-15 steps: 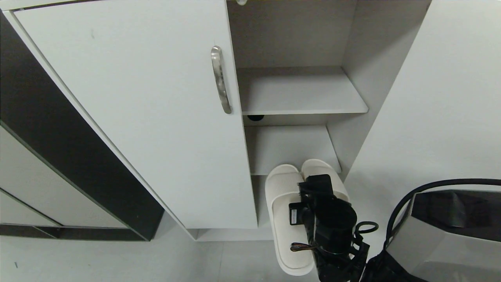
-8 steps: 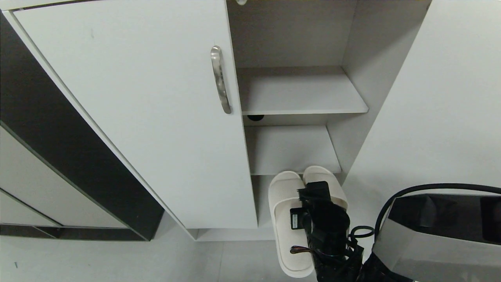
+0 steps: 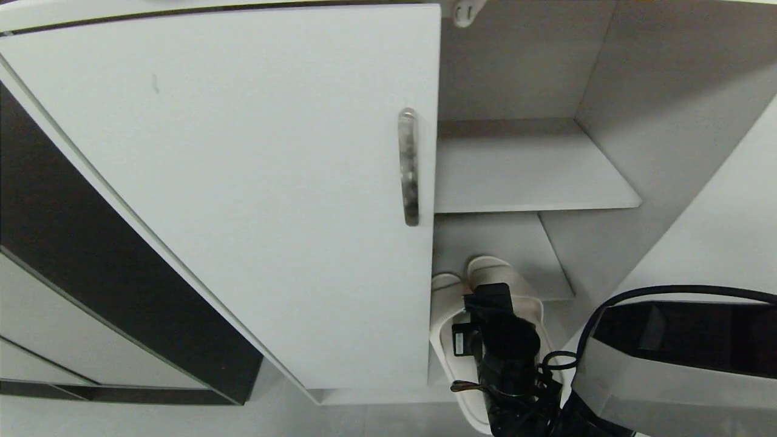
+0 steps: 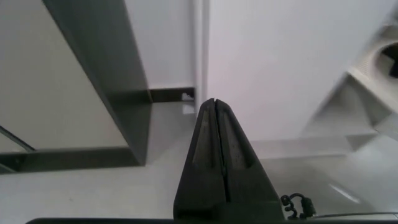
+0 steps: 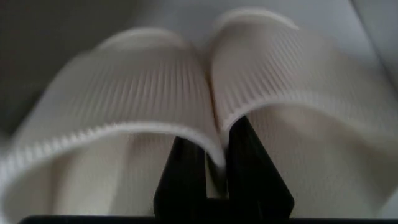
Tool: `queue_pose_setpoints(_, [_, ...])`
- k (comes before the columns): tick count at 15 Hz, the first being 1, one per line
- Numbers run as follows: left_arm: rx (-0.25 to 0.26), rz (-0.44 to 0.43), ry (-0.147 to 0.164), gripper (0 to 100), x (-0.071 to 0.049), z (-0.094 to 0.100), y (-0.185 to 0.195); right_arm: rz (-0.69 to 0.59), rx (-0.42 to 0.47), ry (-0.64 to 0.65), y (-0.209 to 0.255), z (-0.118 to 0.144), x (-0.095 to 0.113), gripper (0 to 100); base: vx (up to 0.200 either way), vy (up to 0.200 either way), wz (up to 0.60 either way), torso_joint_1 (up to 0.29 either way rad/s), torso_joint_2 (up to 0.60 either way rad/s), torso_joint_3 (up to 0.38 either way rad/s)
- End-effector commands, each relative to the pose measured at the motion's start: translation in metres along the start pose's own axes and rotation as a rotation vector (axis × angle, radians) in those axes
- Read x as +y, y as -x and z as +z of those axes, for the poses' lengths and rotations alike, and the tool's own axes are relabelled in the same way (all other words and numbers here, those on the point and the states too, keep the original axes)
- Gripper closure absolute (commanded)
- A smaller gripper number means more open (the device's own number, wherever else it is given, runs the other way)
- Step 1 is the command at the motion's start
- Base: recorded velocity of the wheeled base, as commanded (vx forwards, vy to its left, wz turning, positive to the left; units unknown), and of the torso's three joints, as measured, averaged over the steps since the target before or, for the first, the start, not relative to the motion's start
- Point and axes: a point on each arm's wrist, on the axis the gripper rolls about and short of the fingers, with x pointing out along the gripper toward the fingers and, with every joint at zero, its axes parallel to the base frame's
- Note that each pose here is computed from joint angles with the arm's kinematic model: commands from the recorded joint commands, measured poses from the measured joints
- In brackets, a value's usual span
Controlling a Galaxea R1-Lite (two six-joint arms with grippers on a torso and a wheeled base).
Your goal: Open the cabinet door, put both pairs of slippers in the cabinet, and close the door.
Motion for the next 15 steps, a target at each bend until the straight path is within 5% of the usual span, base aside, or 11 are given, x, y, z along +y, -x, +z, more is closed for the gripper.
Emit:
queue_pose_setpoints(1, [0.001,-0.001,0.002,100,0.0,0.0,0.0,-0.019,-0.01,-0.009,-0.005,0.002,-0.006,100,0.0,0.0,0.0,0.0,0.0,0.0])
queue_pose_setpoints(7, [0.001,0.001,0.003,100,0.0,0.0,0.0,-0.142,-0.028,-0.025,-0.031,0.013,-0.045,100,0.0,0.0,0.0,0.0,0.0,0.0])
queue_pose_setpoints(15, [0.001,0.001,0.003,100,0.0,0.0,0.0,-0.084,-0.026,-0.022,-0.031,0.013,-0.045,100,0.0,-0.1,0.0,0.001,0.0,0.002])
